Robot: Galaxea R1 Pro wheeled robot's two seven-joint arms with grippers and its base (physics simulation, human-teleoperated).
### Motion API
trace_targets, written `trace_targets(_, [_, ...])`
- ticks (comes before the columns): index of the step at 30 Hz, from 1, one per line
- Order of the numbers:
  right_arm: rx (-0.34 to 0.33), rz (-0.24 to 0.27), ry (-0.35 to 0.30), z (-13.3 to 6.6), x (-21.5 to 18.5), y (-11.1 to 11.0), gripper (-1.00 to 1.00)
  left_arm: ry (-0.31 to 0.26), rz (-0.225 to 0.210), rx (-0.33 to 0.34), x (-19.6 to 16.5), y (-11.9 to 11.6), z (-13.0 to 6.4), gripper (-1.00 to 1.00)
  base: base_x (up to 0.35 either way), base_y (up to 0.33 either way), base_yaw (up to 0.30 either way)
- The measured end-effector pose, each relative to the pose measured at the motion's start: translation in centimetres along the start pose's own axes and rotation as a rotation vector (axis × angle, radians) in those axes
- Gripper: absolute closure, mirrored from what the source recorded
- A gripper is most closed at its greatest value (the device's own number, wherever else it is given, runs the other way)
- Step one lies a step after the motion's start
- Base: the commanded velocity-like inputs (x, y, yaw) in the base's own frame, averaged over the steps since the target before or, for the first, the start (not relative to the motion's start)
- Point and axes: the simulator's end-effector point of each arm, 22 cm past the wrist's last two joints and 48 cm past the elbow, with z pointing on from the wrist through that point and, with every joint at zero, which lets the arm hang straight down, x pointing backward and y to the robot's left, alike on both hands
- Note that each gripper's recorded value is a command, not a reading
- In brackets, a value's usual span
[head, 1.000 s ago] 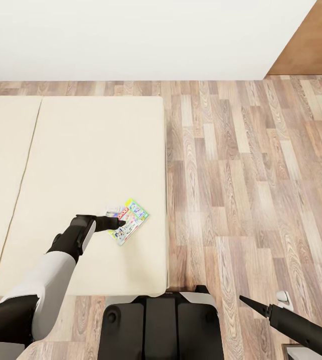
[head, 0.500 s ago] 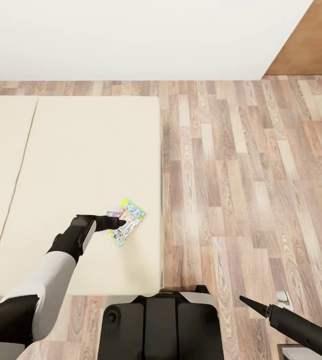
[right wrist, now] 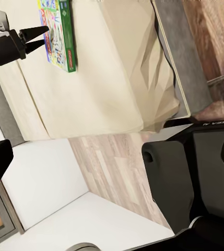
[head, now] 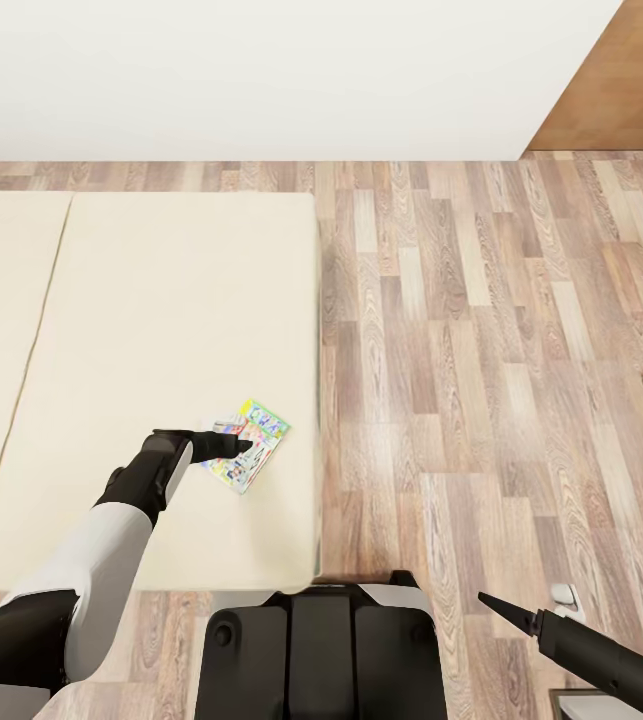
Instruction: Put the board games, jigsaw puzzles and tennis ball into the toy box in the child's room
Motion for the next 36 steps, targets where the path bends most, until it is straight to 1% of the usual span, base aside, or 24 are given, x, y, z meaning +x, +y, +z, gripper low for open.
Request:
trace_targets(10, [0.001, 0.0, 0.001, 0.0, 0.02, -0.02, -1.0, 0.001, 0.0, 0.0, 0.01, -0.03, 0.0, -1.0, 0.0, -0.087, 0.0])
trace_targets(16, [0.0, 0.0, 0.0, -0.01, -0.01, 0.0, -1.0, 0.002, -0.001, 0.0, 0.04, -0.01, 0.0, -1.0, 0.0, -0.191, 0.0])
trace_targets(28, [-0.003, 0.0, -0.004, -0.03, -0.11, 0.08, -1.0, 0.004, 0.0, 0.001, 0.08, -0.07, 0.01, -1.0, 0.0, -0.007, 0.0])
trace_targets(36, [-0.002, 0.001, -0.003, -0.04, -0.08, 0.03, -1.0, 0.005, -0.007, 0.002, 0.12, -0.02, -0.01, -1.0, 0.0, 0.0, 0.0])
